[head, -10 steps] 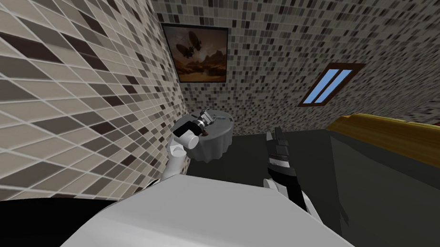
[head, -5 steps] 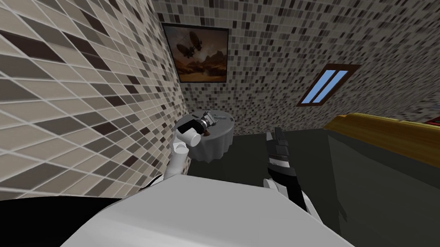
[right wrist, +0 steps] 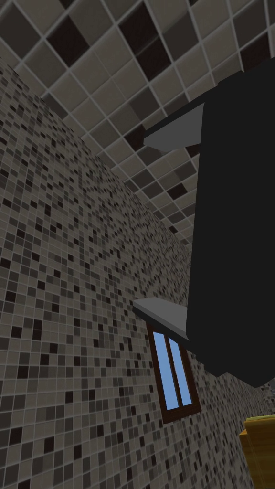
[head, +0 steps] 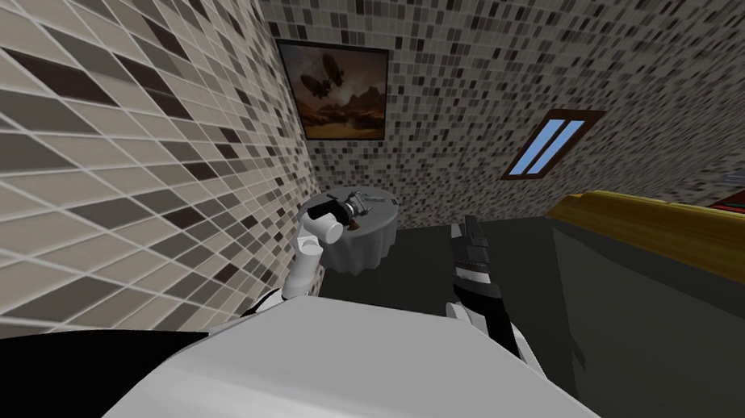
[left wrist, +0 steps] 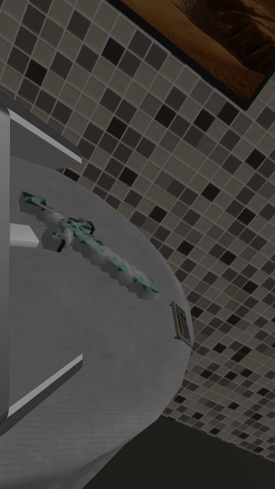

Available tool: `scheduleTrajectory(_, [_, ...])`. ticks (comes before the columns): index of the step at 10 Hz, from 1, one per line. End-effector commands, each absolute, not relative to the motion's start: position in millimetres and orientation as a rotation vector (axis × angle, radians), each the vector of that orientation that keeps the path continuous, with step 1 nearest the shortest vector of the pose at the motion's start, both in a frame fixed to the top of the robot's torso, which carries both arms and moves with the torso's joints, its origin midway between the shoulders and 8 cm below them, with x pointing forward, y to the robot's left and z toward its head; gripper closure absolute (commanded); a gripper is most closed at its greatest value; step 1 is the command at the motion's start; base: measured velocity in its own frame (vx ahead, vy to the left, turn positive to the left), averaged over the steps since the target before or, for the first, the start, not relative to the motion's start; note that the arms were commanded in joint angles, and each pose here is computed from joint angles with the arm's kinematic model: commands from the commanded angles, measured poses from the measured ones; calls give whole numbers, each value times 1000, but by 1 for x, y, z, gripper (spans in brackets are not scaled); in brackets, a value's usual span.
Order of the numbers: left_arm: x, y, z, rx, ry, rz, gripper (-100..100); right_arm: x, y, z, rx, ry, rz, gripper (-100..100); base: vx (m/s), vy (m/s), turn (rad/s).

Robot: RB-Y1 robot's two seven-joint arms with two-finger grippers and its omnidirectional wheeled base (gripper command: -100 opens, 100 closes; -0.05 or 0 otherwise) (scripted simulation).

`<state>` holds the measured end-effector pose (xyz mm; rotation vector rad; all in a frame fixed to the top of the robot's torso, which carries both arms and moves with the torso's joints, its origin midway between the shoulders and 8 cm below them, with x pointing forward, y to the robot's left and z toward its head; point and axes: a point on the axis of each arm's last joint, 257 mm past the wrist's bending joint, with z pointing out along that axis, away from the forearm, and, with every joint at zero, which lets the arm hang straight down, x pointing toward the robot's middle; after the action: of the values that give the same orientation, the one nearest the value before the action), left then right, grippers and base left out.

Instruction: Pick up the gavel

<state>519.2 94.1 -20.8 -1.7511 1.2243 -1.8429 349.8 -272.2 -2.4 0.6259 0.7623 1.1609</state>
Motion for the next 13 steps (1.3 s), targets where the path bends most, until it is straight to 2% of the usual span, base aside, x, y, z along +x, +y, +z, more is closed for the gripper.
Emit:
scheduleTrajectory(1, [522, 83, -28, -1799, 1264, -1818, -100, 350, -272, -2, 626, 762, 1161, 0, 4, 60, -17])
scheduleTrajectory(13, [519, 55, -90, -2063, 1484, -1520, -100, 350, -272, -2, 626, 762, 1161, 0, -2, 55, -1])
